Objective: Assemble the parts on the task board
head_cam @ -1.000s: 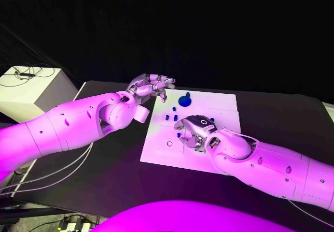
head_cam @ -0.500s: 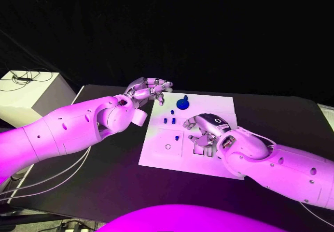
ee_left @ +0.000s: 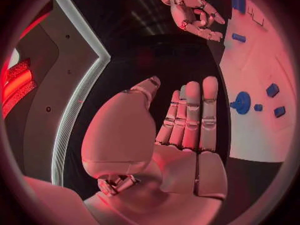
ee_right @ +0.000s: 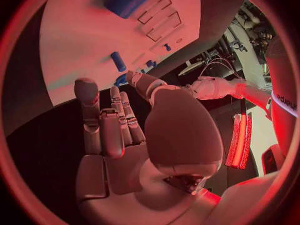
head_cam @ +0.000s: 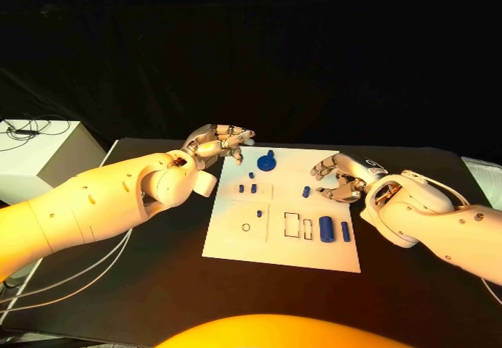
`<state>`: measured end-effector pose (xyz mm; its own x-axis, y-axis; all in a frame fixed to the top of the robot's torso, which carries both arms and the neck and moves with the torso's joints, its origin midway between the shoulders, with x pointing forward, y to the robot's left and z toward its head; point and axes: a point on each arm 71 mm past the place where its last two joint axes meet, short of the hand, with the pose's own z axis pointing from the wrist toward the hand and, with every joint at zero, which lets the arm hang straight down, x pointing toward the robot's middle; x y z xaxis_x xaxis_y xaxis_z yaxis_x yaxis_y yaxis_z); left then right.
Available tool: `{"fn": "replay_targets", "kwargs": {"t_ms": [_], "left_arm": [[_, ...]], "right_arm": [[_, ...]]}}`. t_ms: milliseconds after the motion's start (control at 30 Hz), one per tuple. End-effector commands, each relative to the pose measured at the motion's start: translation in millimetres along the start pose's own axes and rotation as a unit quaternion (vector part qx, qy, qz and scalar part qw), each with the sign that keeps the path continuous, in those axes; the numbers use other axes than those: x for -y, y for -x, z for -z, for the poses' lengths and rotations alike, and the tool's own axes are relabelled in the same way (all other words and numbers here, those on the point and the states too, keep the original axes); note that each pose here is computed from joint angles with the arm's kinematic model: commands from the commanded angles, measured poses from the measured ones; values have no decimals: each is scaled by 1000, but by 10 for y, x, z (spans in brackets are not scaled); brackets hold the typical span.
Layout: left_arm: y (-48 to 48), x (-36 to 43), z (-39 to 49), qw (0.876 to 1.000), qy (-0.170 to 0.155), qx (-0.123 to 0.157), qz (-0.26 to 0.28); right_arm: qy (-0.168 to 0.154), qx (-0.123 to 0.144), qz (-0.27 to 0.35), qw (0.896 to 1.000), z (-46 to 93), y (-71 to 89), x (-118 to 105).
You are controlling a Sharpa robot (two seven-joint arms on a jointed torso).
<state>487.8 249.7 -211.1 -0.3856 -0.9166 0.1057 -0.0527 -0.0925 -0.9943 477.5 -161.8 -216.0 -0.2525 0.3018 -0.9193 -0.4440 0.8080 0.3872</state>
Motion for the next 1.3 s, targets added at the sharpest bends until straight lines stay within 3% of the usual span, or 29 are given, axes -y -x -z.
{"fn": "replay_targets", "kwargs": {"t_ms": [33,300,633,933,1300], "left_arm": [[-34,-6,2,1000,-2,-11,16],[-47,-21,10,1000,0,-13,20],[-68,-23,12,1000,3,-16,26],[-93,-22,14,999,6,-22,30],[-112,-21,14,999,7,-25,32]], "right_arm": [[19,-30,13,999,-15,-1,26],[20,-41,45,998,-103,-19,46],[21,-57,79,995,-230,-169,-23],[19,-75,99,992,-258,-265,-56],[22,-75,105,991,-287,-306,-112]]}}
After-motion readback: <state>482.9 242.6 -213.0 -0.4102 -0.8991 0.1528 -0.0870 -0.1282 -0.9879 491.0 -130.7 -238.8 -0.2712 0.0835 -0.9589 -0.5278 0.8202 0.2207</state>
